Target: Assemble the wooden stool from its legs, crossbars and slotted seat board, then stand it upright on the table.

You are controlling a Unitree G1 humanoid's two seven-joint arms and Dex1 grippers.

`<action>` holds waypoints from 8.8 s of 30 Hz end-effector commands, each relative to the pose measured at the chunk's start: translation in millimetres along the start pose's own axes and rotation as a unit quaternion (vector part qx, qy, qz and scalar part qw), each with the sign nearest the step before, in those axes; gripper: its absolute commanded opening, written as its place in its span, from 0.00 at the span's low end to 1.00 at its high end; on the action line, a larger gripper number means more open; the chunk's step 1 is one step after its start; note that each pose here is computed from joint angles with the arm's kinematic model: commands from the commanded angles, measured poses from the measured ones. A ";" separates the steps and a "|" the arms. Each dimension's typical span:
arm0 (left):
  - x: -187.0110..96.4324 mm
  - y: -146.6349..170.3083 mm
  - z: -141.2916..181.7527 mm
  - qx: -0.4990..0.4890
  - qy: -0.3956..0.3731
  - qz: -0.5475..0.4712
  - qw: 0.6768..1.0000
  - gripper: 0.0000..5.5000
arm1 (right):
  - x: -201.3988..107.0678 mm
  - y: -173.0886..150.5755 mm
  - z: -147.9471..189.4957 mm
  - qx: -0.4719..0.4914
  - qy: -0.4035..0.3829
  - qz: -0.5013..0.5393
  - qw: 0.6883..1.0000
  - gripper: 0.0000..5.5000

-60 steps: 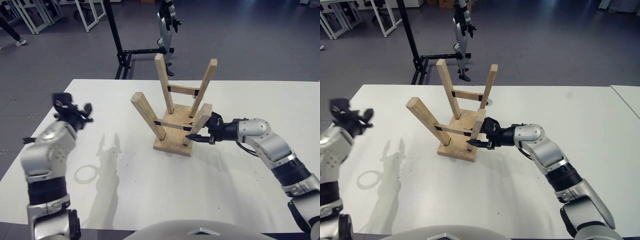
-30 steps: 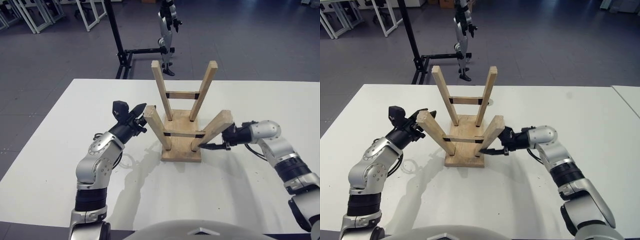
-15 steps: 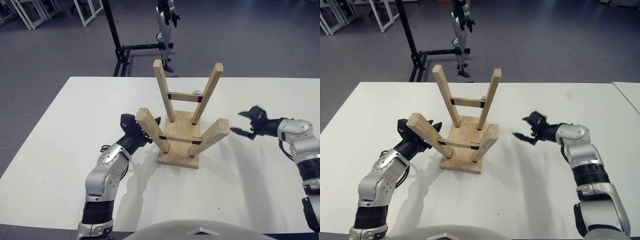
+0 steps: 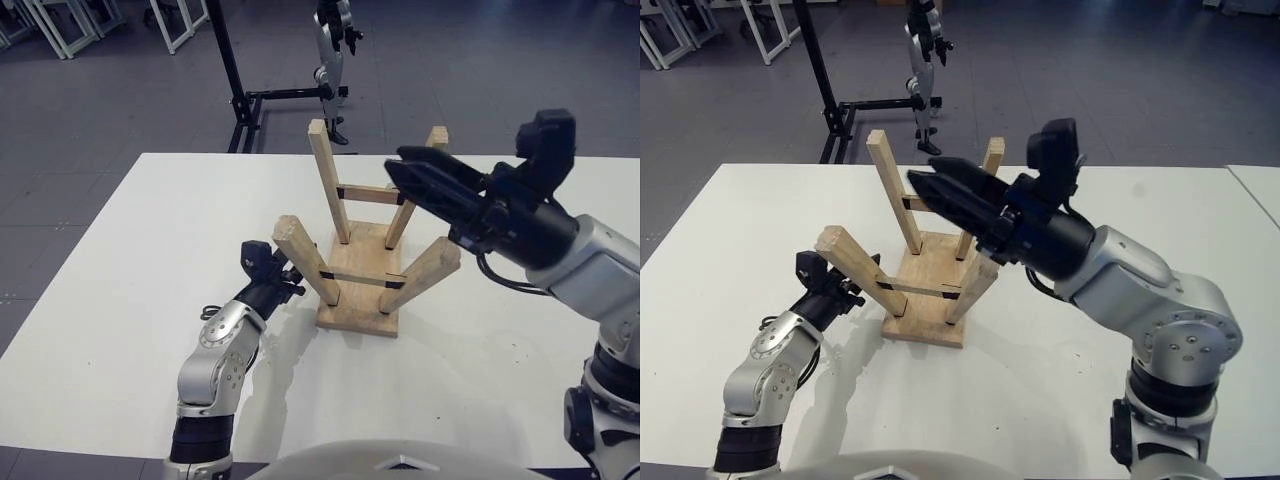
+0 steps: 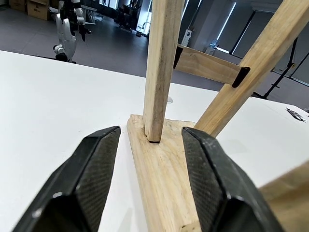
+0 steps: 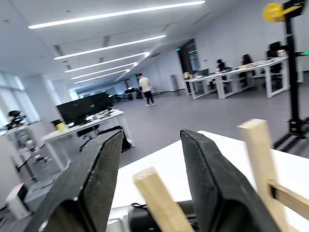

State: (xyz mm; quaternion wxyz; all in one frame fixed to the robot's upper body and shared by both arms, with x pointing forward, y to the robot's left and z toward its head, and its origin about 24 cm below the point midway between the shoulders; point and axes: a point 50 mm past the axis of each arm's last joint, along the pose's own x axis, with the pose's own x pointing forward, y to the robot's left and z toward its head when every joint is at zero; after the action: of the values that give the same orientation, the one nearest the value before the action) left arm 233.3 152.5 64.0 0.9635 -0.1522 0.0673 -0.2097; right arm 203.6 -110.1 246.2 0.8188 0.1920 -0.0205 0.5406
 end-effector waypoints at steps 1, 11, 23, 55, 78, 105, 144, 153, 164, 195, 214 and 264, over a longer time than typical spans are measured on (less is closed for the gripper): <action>2.1 -1.1 -2.6 0.008 0.006 0.000 1.000 0.43 | 7.0 3.7 13.1 -0.031 -0.025 -0.005 0.999 0.40; 1.8 0.8 -3.0 0.011 0.008 0.000 1.000 0.43 | -2.3 6.6 -4.1 0.033 0.004 -0.005 0.999 0.40; 5.9 -1.6 -6.6 0.006 0.005 0.002 1.000 0.43 | 19.2 -12.7 26.2 -0.037 -0.077 -0.011 0.996 0.40; -55.2 2.7 73.3 0.134 0.145 -0.209 0.958 0.43 | -92.2 -106.3 -183.7 -0.309 0.535 0.022 0.786 0.40; -76.9 32.4 144.4 0.223 0.202 -0.231 0.925 0.65 | -90.4 -126.2 -94.5 -0.205 0.440 -0.022 0.874 0.66; -23.2 -32.5 86.5 0.157 0.160 -0.327 0.918 0.43 | -73.1 -149.7 -9.9 -0.121 0.122 -0.063 0.983 1.00; -6.4 27.8 120.4 0.144 0.120 -0.401 0.897 0.31 | -29.9 -96.2 -54.4 0.046 0.241 0.075 0.966 1.00; -3.1 25.0 118.9 0.149 0.117 -0.410 0.892 0.31 | -19.8 -92.8 -52.6 0.018 0.237 0.078 0.968 0.76; -6.9 20.0 114.6 0.071 0.137 -0.431 0.889 0.31 | -23.8 -81.6 -59.7 0.113 0.234 0.097 0.961 0.39; 10.8 80.0 97.5 -0.192 0.160 -0.327 0.911 0.71 | -86.2 -170.3 -39.2 0.324 0.163 -0.121 0.924 0.89; -90.2 97.4 99.5 -0.073 0.222 -0.332 0.914 0.71 | -160.3 -101.3 -30.2 0.092 0.310 -0.051 0.945 0.89; -55.6 3.8 106.7 -0.111 0.238 -0.500 0.825 0.33 | -79.0 -49.9 -45.8 0.271 0.279 0.128 0.912 0.35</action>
State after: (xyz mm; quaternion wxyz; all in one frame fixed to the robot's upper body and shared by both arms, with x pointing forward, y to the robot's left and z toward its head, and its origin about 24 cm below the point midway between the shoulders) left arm 205.7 214.8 153.3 0.6737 -0.2151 0.2427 -0.6641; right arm 207.8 -184.8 168.5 0.6525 0.2290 0.3120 0.6516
